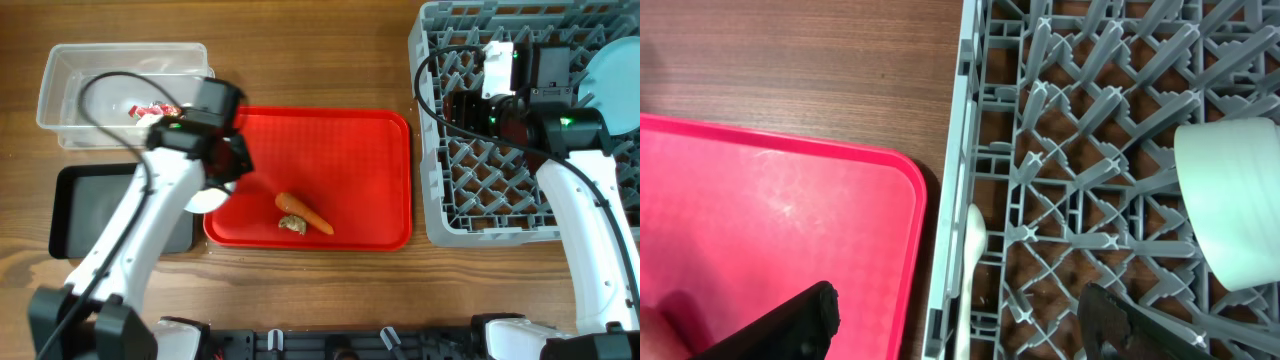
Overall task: Sort waste into correct bins and load items into the dishwasher rack
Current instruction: 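Reach left gripper to the blue rice bowl and grip its rim, then carry the bowl left and tip the rice onto the black tray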
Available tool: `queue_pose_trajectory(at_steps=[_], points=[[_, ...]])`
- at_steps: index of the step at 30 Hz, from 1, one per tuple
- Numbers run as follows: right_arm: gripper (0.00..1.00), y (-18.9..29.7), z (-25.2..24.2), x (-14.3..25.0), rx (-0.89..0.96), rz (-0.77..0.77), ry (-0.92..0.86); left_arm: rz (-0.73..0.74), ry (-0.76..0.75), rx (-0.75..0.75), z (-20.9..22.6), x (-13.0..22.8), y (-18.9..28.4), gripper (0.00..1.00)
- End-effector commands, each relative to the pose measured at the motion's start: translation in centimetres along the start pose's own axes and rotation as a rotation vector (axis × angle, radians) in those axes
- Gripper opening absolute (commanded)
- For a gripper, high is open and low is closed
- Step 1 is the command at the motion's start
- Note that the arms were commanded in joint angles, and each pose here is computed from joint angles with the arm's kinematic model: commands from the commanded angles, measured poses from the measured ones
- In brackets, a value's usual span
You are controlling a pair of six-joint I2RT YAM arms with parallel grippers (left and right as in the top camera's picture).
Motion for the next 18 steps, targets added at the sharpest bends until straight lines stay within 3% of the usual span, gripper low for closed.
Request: queue_pose_trajectory(at_steps=[1,10,18], points=[[0.79,0.1,0.4,-0.1,-0.016,-0.005,0.002,-0.069,0.069,0.007,3.7,-1.9,1.6,0.04],[0.79,0.1,0.4,-0.1,-0.016,-0.005,0.002,-0.132,0.155,0.293,7.9,-4.4,2.2,0.04],[0.79,0.1,0.4,-0.1,-0.016,-0.005,0.003,-0.21,0.222,0.554,12.0,-4.3,3.1,0.04]])
Point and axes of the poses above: each gripper's point midway between its finger pads, its own y axis back along the fingers, its own z axis along the line the jaws close on, x = y × z, the point moved 3 cm from there along y, back along the fingers, and after that the axes turned 11 degrees about -y, right-handed, at the moved point
